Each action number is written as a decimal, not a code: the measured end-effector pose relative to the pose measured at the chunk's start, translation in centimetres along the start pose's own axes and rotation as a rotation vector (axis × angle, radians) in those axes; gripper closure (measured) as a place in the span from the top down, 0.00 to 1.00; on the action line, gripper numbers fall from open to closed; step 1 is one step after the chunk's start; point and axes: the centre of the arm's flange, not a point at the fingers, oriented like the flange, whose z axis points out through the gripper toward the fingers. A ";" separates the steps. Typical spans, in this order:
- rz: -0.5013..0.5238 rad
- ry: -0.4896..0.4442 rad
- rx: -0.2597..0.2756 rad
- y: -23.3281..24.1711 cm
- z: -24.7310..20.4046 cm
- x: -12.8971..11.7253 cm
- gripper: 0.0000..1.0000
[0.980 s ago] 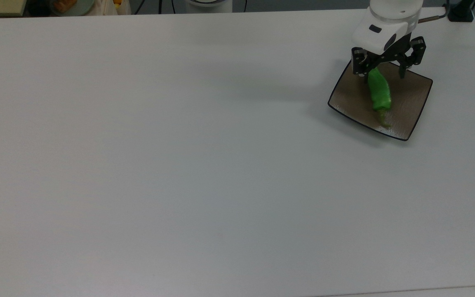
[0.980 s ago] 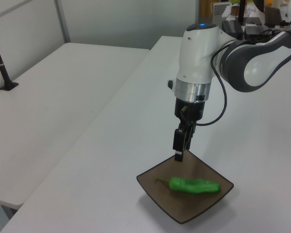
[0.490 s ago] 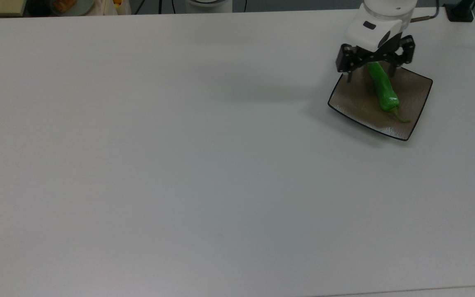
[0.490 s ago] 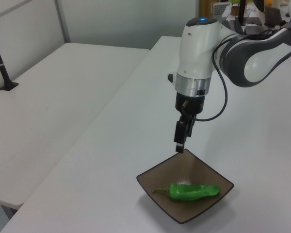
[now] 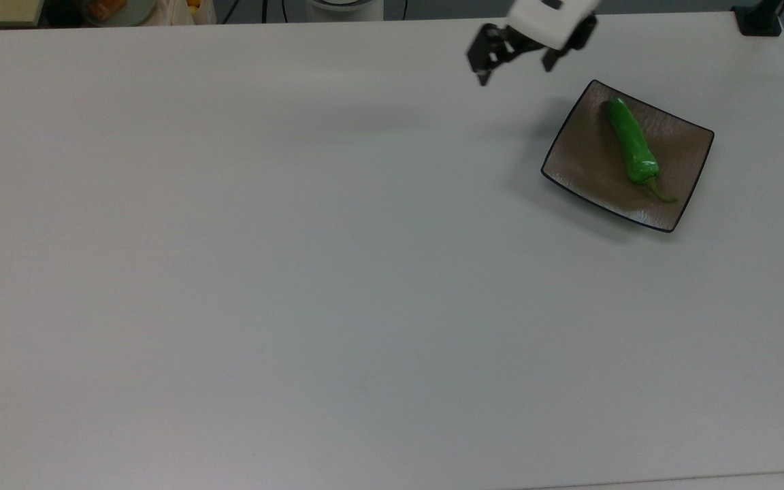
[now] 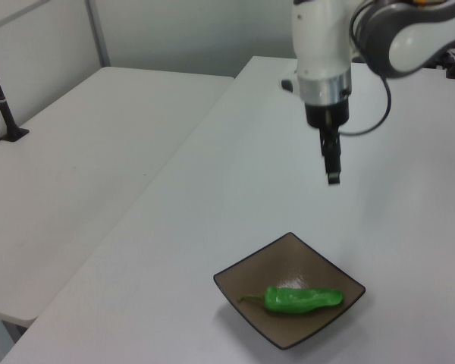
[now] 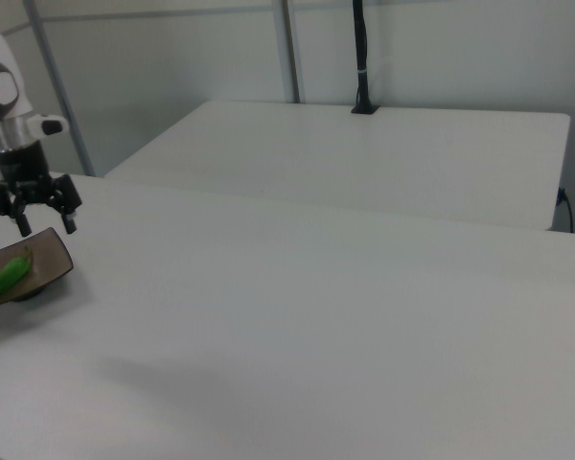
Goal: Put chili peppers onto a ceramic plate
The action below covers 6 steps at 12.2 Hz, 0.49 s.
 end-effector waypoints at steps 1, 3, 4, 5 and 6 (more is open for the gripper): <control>0.007 -0.007 -0.010 1.9 -0.5 -0.5 1.00; 0.054 -0.021 -0.033 7.3 -1.6 -2.2 1.00; 0.097 -0.018 -0.044 10.5 -2.1 -3.4 1.00; 0.136 -0.015 -0.047 13.1 -2.5 -4.6 1.00; 0.162 -0.012 -0.047 14.5 -2.7 -5.4 1.00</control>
